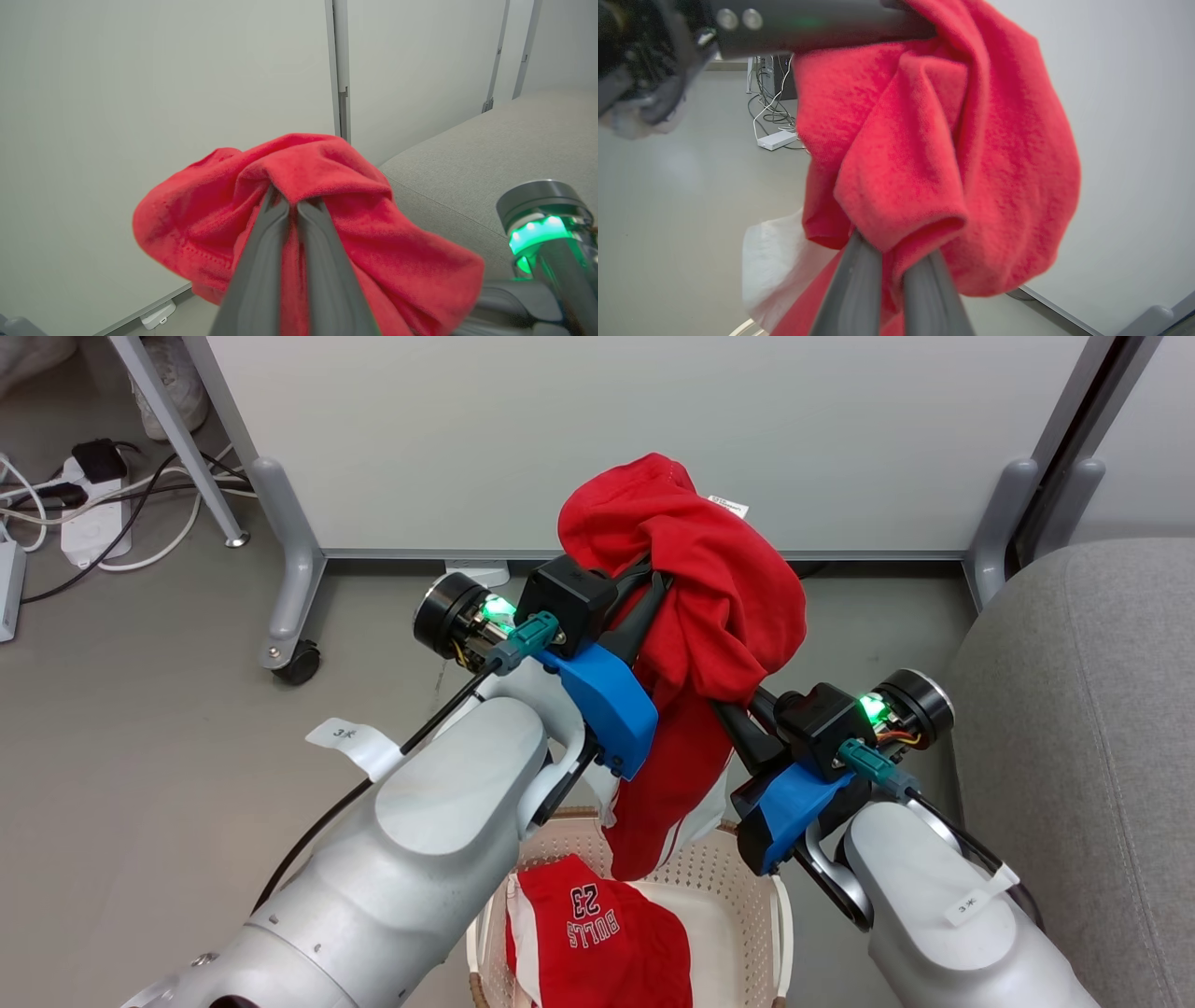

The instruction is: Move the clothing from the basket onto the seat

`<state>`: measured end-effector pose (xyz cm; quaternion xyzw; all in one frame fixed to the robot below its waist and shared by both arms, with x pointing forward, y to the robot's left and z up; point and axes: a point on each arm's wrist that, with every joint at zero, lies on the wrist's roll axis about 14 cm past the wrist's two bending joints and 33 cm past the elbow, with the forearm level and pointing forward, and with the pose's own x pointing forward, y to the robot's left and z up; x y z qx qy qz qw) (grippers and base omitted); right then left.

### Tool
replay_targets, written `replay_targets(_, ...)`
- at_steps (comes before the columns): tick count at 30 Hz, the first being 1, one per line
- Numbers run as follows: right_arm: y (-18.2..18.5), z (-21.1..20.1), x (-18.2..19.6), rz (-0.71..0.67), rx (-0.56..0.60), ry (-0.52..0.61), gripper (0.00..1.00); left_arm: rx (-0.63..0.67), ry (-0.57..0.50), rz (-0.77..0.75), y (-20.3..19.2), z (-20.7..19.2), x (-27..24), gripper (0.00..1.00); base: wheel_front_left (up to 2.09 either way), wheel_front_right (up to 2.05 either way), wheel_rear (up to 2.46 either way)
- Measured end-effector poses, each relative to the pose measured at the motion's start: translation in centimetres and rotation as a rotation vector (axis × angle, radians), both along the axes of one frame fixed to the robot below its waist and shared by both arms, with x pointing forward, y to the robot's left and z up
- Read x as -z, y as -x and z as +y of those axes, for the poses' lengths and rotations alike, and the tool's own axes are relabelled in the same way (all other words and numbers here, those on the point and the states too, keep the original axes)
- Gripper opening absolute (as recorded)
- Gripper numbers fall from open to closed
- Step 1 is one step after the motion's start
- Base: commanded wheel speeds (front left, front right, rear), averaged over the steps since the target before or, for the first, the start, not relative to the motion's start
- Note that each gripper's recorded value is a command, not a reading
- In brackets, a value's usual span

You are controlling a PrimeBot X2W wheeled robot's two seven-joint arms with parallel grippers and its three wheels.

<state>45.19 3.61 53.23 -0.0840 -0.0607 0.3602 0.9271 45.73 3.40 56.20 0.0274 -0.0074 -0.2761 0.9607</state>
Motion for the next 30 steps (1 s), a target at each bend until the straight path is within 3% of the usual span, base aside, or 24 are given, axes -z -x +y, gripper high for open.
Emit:
replay_targets(9, -0.02, -0.06, -0.09, -0.001, 0.0, -0.004, 0.0, -0.002, -0.004, 0.002, -0.1, 0.06, 0.09, 0.0, 0.0, 0.0, 0.0)
replay_targets(10, -0.02, -0.07, -0.08, 0.001, 0.0, -0.005, 0.0, -0.004, -0.003, 0.003, -0.12, 0.1, 0.09, 0.1, 0.0, 0.0, 0.0)
replay_targets(11, -0.02, -0.06, -0.07, 0.002, 0.0, -0.007, 0.0, -0.005, -0.002, 0.002, -0.13, 0.12, 0.09, 1.0, 0.0, 0.0, 0.0)
replay_targets(30, -0.68, -0.9, 0.1, 0.016, 0.026, -0.038, 0.0, -0.017, 0.0, -0.003, -0.9, -0.09, 0.46, 1.0, 0.0, 0.0, 0.0)
